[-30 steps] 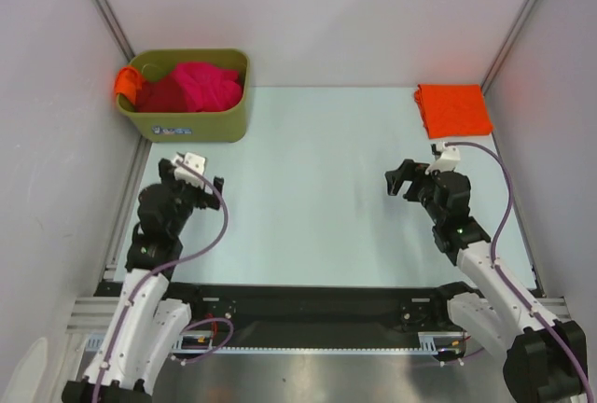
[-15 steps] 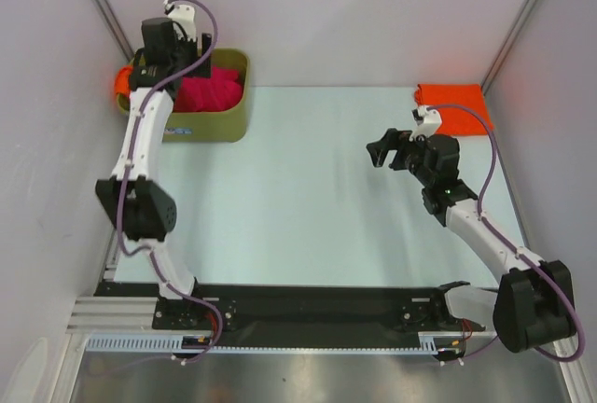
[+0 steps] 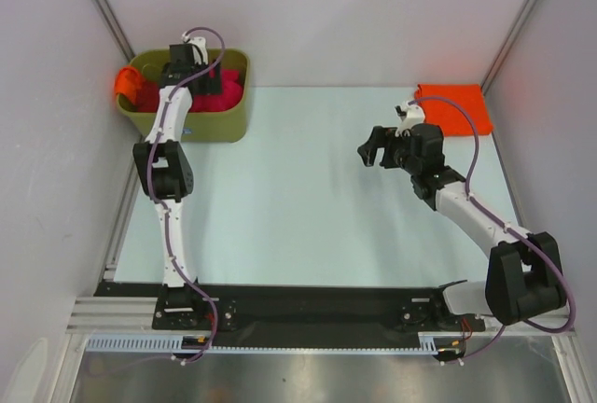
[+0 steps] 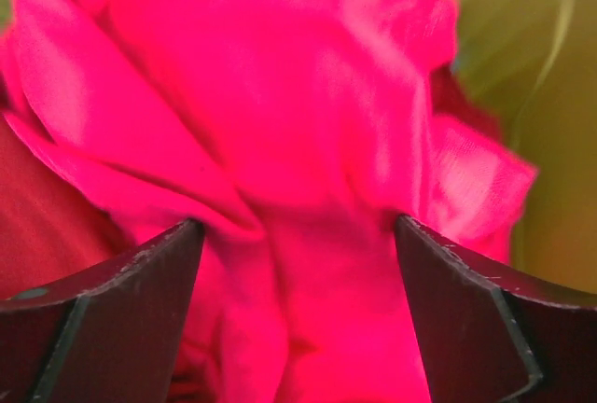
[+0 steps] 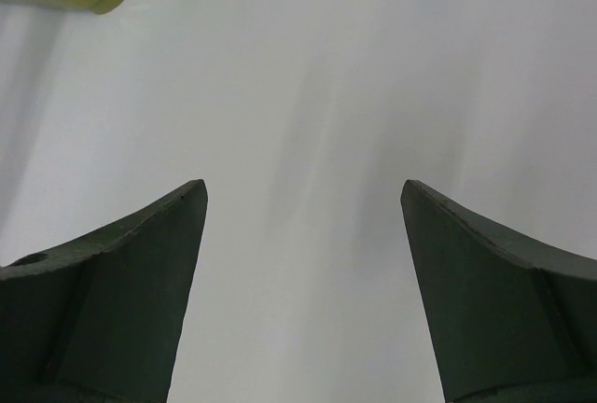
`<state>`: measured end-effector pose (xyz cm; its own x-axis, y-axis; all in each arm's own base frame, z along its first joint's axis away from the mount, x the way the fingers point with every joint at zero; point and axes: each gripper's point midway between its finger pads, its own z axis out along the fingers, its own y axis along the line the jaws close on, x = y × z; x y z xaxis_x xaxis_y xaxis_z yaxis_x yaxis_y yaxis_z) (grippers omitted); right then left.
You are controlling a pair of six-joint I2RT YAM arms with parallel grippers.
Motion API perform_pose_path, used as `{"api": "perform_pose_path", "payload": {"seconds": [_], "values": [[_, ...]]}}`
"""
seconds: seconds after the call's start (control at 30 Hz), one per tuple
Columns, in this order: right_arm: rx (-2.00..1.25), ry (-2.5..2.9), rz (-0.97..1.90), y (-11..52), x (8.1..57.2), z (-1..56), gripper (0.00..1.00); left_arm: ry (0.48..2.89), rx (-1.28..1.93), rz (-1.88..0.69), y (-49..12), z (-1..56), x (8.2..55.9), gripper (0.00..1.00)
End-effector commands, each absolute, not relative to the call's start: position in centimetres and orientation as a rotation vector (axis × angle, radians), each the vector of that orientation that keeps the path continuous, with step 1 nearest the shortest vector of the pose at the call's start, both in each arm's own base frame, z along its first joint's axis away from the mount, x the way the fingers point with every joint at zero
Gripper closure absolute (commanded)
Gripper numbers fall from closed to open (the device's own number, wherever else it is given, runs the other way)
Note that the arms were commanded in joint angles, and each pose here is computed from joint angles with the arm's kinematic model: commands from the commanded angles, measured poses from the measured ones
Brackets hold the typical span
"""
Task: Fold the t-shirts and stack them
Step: Grab the tshirt from the pile
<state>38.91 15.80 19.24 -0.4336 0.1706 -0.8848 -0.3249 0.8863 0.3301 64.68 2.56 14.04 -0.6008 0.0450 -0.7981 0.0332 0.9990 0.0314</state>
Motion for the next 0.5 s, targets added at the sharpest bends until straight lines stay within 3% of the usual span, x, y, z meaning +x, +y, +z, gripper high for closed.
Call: {"api": "perform_pose_path", "payload": {"seconds": [0.0, 0.1, 0.17, 0.2, 0.27, 0.37, 0.47], "values": [[-0.136, 1.965, 0.526, 16.3, 39.4, 19.7, 0.09, 2.017, -0.013, -0.069, 1.8, 19.6, 67.2, 0.12], [-0.161, 1.986, 0.499, 16.7, 39.4, 19.6, 0.09, 2.074, -0.035, -0.121, 1.1, 16.9, 67.2, 0.24], [-0.174, 1.994, 0.495, 17.0, 39.4, 19.5, 0.09, 2.116, -0.035, -0.145, 0.7, 15.1, 66.9, 0.47], [-0.179, 1.988, 0.487, 17.0, 39.6, 19.8, 0.09, 2.122, -0.030, -0.155, 0.6, 14.8, 66.8, 0.75], [-0.186, 1.987, 0.484, 17.1, 39.8, 19.9, 0.09, 2.116, -0.031, -0.151, 0.7, 15.4, 66.6, 0.97], [-0.198, 1.970, 0.483, 17.3, 40.2, 20.7, 0.09, 2.058, -0.003, -0.142, 0.8, 18.7, 66.5, 1.00], [-0.205, 1.963, 0.490, 17.5, 40.1, 21.0, 0.09, 1.937, 0.034, -0.117, 0.7, 25.7, 65.6, 0.99]]}}
